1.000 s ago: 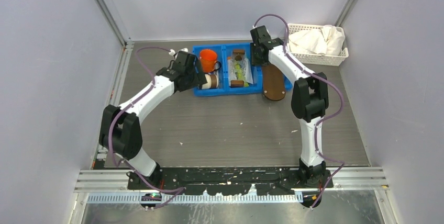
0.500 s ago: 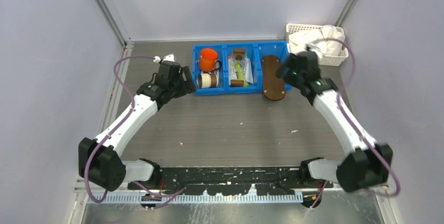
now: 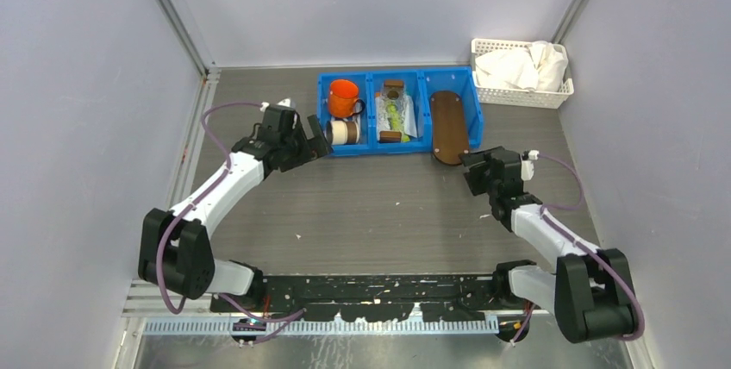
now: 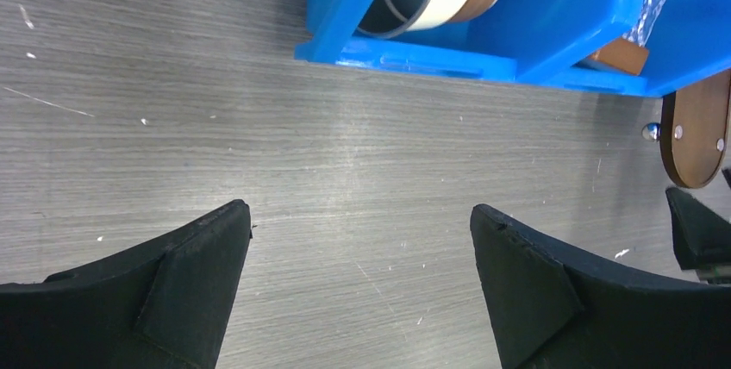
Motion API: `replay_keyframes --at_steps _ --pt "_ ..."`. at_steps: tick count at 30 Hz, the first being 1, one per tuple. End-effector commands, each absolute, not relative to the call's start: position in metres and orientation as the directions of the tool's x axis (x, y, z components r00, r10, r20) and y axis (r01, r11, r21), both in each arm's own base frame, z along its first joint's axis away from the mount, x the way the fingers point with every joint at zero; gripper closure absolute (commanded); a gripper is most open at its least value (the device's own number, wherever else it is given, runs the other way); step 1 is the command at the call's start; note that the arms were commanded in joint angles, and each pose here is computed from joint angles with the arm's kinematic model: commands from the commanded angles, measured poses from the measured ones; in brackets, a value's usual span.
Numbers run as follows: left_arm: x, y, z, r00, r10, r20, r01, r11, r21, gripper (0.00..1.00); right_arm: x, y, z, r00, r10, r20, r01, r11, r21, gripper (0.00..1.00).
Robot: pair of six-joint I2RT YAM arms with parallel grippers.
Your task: Prepare toiletry sets of a toothbrush and toothpaste on the tray
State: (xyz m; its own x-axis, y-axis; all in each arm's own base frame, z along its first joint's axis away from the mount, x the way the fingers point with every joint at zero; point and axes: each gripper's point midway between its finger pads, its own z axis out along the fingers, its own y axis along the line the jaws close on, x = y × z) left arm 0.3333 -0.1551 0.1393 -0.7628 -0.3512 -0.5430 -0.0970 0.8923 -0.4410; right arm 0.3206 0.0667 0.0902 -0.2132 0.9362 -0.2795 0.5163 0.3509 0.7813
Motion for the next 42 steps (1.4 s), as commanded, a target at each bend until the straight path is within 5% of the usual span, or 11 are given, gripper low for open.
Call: replay_keyframes --at_steps 1,11,18,23,29,42 --pt "0.336 -0.165 0.163 -0.726 -0.369 -0.581 -0.027 0.859 -0.512 0.0 0.365 0.071 0.135 -0.072 0.987 -0.144 0.324 0.159 0.933 0.37" --pt "0.326 -0.159 0.157 -0.724 -0.362 -0.587 -0.031 0.867 -0.497 0.01 0.4 0.086 0.119 -0.057 0.998 0.01 0.246 0.004 0.969 0.51" --pt "0.322 -0.157 0.149 -0.728 -0.364 -0.58 -0.039 0.868 -0.495 0.01 0.398 0.102 0.119 -0.074 0.996 -0.05 0.257 0.068 0.964 0.52" --pt "0.321 -0.157 0.146 -0.732 -0.365 -0.576 -0.041 0.867 -0.496 0.01 0.397 0.11 0.131 -0.079 0.994 -0.075 0.248 0.092 0.964 0.71" --pt "0.319 -0.157 0.144 -0.734 -0.365 -0.573 -0.04 0.865 -0.5 0.01 0.393 0.106 0.142 -0.067 0.988 -0.142 0.272 0.156 0.95 0.97" --pt "0.312 -0.152 0.138 -0.744 -0.333 -0.58 -0.033 0.885 -0.465 0.02 0.291 0.1 0.252 -0.351 0.744 -0.568 0.146 0.643 0.752 0.99"
